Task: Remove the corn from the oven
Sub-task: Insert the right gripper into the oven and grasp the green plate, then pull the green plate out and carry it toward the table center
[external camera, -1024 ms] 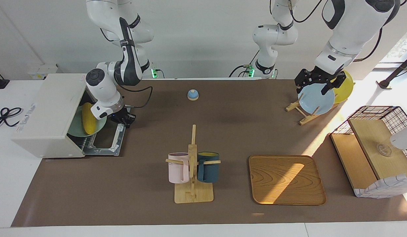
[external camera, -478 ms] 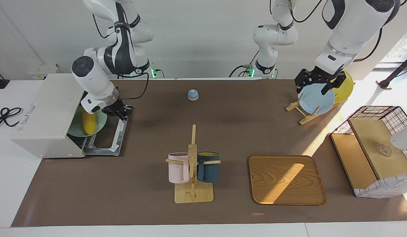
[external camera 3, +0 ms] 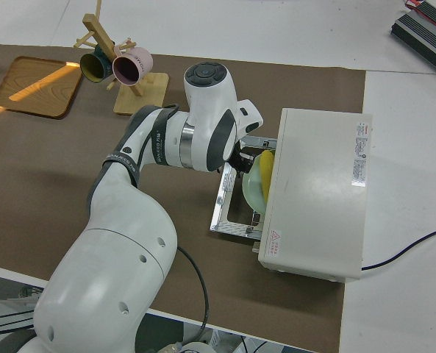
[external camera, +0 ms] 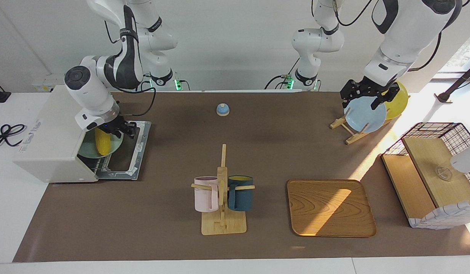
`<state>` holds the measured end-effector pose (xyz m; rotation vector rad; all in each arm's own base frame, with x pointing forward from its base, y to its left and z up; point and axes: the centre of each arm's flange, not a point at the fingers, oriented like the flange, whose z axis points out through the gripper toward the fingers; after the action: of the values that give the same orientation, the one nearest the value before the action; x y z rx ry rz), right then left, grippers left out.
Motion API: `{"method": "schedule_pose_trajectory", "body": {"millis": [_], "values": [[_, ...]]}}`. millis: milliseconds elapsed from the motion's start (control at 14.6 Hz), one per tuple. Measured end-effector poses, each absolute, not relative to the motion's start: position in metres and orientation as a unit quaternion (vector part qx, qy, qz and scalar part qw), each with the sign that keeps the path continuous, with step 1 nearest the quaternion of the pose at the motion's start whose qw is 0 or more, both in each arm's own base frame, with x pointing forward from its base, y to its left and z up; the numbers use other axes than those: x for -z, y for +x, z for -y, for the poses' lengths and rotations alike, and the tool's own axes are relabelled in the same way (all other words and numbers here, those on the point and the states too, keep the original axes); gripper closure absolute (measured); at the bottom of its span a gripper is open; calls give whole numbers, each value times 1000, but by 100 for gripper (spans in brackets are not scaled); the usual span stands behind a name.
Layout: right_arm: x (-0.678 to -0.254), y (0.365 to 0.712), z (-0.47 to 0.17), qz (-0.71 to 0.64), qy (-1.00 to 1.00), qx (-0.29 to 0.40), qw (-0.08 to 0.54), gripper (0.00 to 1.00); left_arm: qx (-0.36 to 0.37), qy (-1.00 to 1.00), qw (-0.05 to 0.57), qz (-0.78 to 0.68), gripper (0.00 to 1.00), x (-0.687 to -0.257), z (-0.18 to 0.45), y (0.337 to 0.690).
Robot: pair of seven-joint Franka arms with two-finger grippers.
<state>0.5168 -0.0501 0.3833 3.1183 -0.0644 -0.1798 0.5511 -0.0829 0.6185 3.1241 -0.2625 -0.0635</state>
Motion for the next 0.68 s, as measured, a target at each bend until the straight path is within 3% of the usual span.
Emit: {"method": "schedule_pose_trajectory", "body": {"millis": [205,273,478,683], "values": [[-367,509,65,-17,998,51,13,53,20,996,3,84,0,-618,83,551],[-364,507,67,-22,998,52,14,59,20,996,3,84,0,-618,83,551],[-365,508,57,-40,998,51,20,93,21,996,3,84,0,-618,83,551],[-380,515,-2,-80,995,40,46,95,21,996,3,84,0,-618,83,551]]}}
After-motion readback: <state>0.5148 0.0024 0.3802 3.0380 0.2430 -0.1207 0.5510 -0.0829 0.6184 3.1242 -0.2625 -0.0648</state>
